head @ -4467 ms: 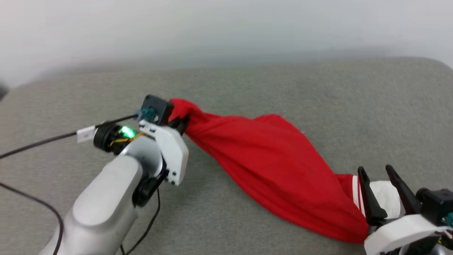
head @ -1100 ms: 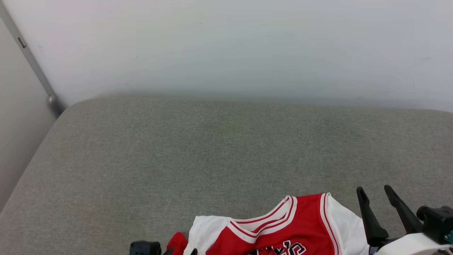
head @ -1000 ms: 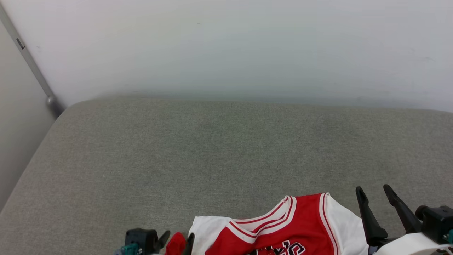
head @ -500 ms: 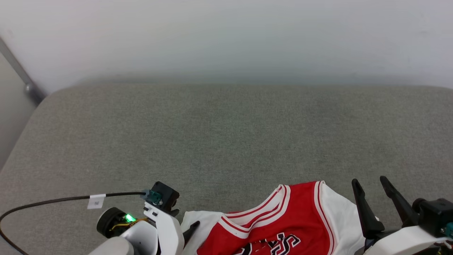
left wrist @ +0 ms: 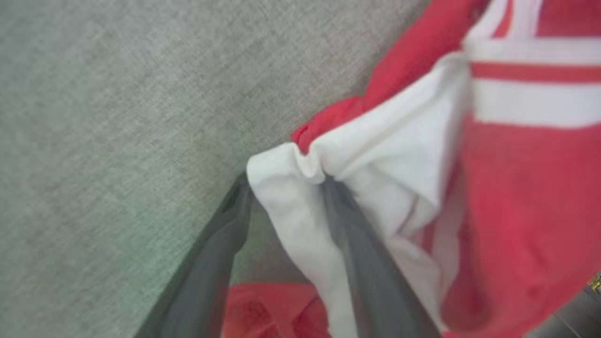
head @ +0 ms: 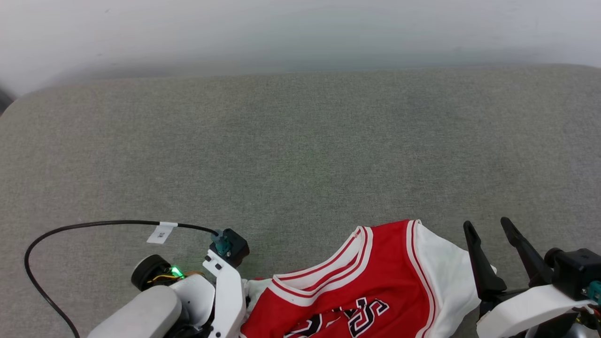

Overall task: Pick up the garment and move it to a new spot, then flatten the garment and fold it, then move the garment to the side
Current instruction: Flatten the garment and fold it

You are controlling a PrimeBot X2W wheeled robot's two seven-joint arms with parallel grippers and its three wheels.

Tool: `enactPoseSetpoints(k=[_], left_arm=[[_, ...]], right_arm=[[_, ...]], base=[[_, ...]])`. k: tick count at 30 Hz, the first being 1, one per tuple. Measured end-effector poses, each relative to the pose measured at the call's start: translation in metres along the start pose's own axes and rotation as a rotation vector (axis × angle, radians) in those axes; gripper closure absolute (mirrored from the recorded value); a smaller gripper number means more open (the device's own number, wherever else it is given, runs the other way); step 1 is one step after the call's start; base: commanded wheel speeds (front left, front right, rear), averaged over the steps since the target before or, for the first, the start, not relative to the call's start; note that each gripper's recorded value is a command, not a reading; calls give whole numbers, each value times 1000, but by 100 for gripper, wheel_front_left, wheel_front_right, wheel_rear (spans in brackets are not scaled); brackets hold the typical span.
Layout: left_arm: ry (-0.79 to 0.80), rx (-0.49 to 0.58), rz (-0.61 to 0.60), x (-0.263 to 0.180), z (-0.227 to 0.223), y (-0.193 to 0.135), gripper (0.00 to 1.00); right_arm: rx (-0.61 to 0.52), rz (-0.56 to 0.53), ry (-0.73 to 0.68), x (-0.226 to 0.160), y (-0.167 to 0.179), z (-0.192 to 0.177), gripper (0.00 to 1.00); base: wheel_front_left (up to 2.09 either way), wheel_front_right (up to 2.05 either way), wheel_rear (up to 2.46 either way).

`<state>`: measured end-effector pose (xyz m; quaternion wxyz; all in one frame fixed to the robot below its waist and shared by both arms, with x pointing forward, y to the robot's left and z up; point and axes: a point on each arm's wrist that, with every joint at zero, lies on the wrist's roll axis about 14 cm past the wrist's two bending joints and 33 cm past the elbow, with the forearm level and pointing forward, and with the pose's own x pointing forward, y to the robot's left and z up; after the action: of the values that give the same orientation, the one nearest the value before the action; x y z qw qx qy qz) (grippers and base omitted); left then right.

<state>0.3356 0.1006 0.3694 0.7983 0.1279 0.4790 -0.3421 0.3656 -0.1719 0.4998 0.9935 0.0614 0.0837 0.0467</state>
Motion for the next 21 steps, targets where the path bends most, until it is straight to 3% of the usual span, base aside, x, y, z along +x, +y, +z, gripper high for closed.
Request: enactPoseSetpoints(k=[5,12,21], left_arm=[[-139,-45,61,-5,22,7,100],[-396,-160,337,-50,62,78,100],[-392,-386,440,-32,36,136,100]], right_arm=[[4,-8,-10,-2,-3,3,0],[0,-9,-31,-3,-3,10,0],[1,-31,12,19,-13,-5,0]], base=[[0,0,0],[0,0,0],[0,0,0]])
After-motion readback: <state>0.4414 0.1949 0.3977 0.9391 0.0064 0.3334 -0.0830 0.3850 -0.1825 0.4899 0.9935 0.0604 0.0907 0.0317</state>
